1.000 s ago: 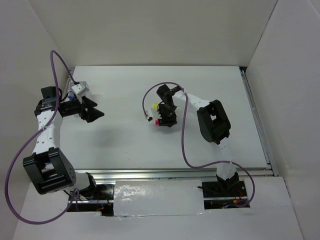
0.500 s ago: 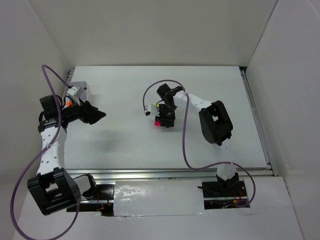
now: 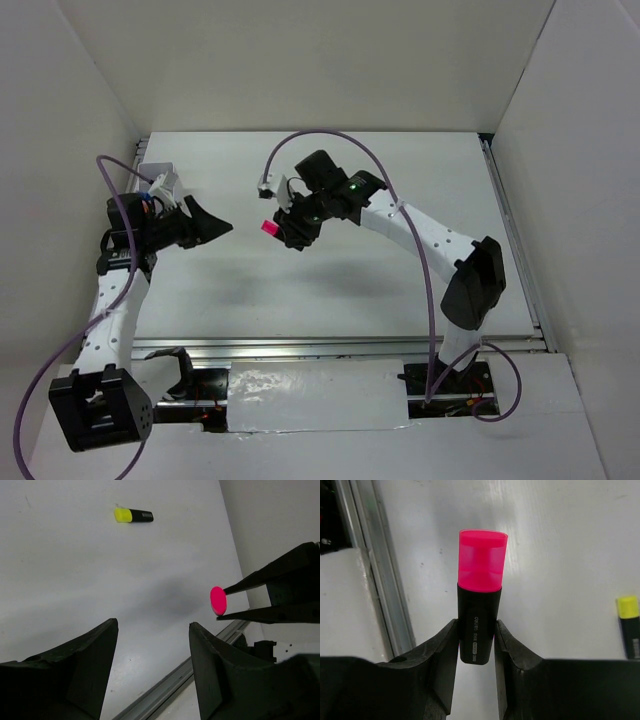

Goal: Sort the stationery into containers
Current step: Pass the stationery from the right arm to the left

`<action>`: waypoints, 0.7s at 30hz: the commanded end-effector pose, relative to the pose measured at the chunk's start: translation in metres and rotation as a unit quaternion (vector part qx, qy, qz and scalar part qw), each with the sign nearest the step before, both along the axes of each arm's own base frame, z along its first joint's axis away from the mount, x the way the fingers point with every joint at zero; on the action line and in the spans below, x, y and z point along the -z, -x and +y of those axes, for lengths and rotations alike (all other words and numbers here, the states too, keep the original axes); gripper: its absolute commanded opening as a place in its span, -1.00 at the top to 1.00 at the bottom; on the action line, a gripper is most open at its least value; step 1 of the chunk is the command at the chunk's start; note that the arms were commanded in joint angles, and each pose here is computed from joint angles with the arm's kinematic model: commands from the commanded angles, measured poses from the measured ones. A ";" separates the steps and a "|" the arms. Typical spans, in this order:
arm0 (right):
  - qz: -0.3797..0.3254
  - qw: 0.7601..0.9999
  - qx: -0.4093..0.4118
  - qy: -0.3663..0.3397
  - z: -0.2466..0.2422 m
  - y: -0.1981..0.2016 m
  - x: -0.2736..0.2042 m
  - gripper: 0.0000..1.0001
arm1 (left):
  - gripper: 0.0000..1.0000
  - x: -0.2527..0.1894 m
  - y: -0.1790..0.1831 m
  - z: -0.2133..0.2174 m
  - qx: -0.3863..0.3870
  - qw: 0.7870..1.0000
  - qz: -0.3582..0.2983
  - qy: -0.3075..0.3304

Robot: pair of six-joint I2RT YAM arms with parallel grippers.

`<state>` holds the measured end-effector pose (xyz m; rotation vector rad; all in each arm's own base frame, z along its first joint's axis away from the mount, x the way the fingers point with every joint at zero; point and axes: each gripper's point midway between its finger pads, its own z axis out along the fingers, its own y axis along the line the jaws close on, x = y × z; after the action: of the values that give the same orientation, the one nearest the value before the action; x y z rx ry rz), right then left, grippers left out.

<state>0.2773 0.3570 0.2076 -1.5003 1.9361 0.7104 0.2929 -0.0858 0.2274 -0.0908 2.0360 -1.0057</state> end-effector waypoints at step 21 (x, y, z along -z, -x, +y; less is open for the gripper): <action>0.017 0.999 0.008 -0.048 0.040 0.018 -0.026 1.00 | -0.35 -0.019 -0.002 -0.074 0.069 0.995 0.023 0.067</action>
<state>0.2564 0.3864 0.2115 -1.4434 1.9876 0.7963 0.2915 -0.1548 0.2315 -0.0863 2.0839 -1.2130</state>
